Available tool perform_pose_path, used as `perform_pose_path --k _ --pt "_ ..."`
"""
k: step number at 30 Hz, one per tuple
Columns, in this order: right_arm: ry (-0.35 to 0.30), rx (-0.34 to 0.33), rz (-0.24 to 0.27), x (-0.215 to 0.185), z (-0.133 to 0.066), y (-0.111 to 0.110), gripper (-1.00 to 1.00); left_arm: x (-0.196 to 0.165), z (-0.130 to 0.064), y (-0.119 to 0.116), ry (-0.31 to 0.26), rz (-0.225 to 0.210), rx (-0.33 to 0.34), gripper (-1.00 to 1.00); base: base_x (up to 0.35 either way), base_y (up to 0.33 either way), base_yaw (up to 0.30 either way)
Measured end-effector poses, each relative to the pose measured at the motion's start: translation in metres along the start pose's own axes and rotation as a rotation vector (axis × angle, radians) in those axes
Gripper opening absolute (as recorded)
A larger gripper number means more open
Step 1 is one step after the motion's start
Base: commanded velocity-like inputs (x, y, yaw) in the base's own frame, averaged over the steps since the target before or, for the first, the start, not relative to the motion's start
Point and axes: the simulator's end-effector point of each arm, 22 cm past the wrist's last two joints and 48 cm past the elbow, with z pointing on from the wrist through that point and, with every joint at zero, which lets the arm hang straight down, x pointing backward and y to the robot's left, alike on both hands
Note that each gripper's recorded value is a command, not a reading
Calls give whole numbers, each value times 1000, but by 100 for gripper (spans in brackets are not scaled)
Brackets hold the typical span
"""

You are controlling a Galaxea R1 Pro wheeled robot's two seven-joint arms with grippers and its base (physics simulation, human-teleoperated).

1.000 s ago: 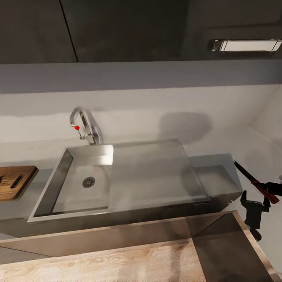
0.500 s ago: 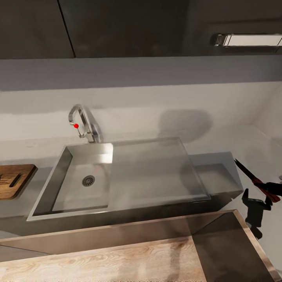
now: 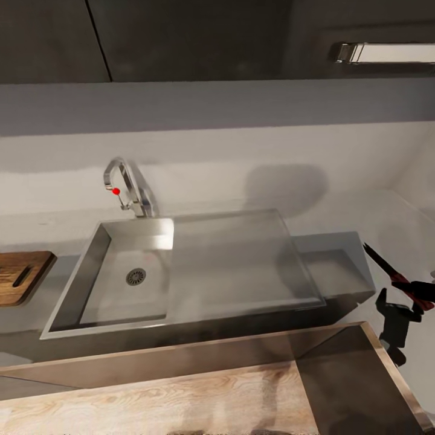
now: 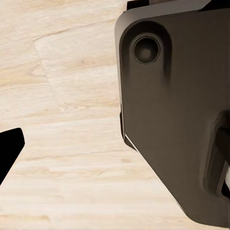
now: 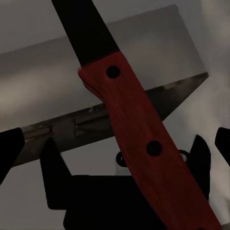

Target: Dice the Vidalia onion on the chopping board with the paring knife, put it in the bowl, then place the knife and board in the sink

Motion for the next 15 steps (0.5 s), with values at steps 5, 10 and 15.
perform_pose_path --k 5,10,15 --pt "6 1 0 2 2 0 100 2 1 -1 6 1 1 100 0 0 0" --pt "11 2 -1 5 4 0 100 4 1 -2 11 2 2 100 0 0 0" --pt "13 4 -4 6 6 -1 100 6 2 -2 15 2 3 100 0 0 0"
